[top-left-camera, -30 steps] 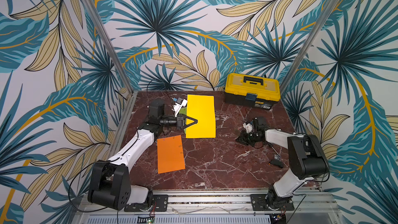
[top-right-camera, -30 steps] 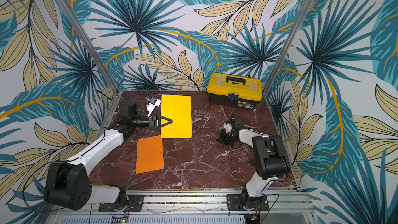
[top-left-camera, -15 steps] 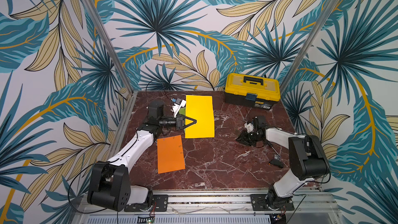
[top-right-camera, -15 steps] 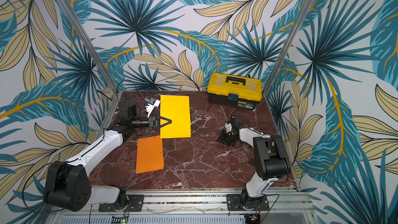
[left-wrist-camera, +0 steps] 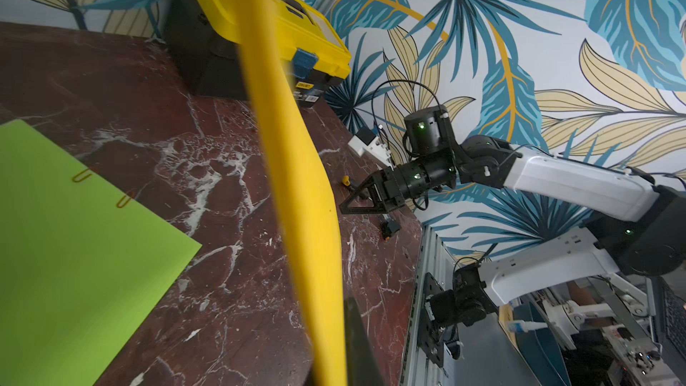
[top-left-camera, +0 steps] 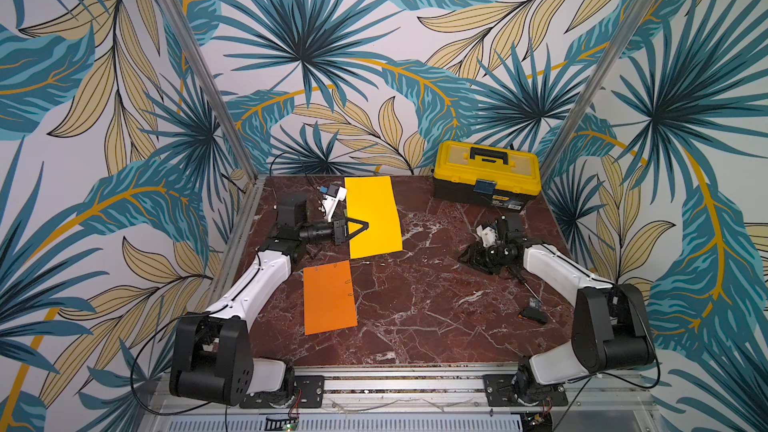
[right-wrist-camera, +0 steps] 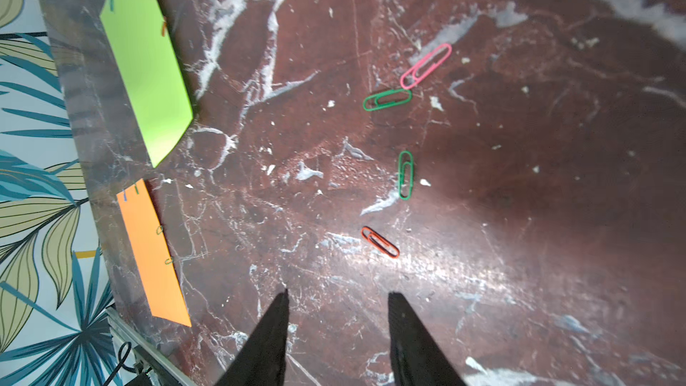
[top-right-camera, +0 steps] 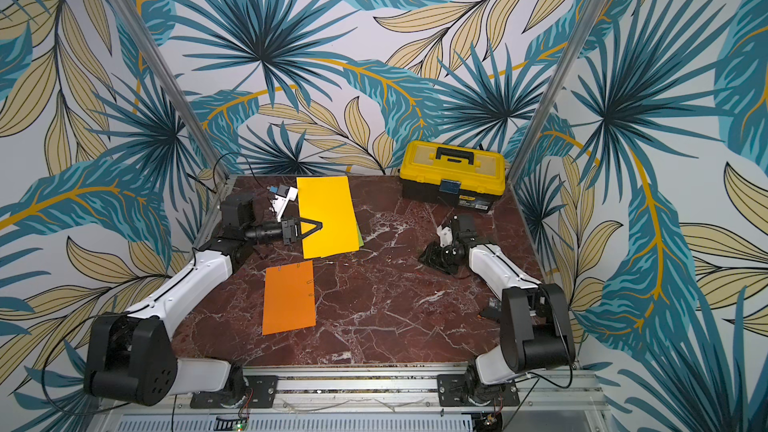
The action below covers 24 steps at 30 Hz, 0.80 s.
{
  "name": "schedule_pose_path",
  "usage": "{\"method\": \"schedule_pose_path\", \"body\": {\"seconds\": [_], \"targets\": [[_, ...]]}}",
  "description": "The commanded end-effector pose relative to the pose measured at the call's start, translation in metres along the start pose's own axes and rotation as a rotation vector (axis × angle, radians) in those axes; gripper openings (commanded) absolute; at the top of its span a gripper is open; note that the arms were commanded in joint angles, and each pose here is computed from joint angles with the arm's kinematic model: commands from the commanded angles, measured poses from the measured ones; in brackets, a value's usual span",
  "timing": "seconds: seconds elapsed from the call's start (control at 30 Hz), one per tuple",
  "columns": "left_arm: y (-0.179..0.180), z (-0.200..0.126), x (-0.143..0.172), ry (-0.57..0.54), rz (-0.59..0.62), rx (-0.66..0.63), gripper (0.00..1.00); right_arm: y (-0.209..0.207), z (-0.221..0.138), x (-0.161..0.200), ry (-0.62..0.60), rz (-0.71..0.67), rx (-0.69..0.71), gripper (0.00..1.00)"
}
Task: Unclip the paperclips from the documents
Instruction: Place the paper clip at the center of the board, then place the document at the center of the board.
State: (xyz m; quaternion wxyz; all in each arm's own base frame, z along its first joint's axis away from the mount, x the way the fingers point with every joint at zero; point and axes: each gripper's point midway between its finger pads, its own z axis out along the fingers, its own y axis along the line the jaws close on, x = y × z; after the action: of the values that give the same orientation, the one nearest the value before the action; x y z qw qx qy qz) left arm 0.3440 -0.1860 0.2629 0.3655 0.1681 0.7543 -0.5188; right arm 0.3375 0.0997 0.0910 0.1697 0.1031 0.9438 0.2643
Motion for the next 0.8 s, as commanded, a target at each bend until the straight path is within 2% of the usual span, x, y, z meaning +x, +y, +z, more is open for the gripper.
{"method": "schedule_pose_path", "body": {"seconds": [0.0,0.27,0.5,0.77], "targets": [[0.024,-0.012,-0.01,-0.055,-0.02,-0.095,0.0,0.014,-0.01,0.006,0.025,-0.031,-0.037,0.48],[0.081,-0.044,-0.019,-0.128,-0.117,-0.259,0.0,0.034,-0.021,0.003,0.008,-0.066,-0.093,0.51],[0.144,-0.075,-0.016,-0.188,-0.261,-0.419,0.0,0.039,-0.023,0.004,0.007,-0.081,-0.107,0.52],[0.2,-0.091,-0.003,-0.198,-0.407,-0.49,0.0,0.041,-0.02,0.007,0.016,-0.085,-0.117,0.52]]}}
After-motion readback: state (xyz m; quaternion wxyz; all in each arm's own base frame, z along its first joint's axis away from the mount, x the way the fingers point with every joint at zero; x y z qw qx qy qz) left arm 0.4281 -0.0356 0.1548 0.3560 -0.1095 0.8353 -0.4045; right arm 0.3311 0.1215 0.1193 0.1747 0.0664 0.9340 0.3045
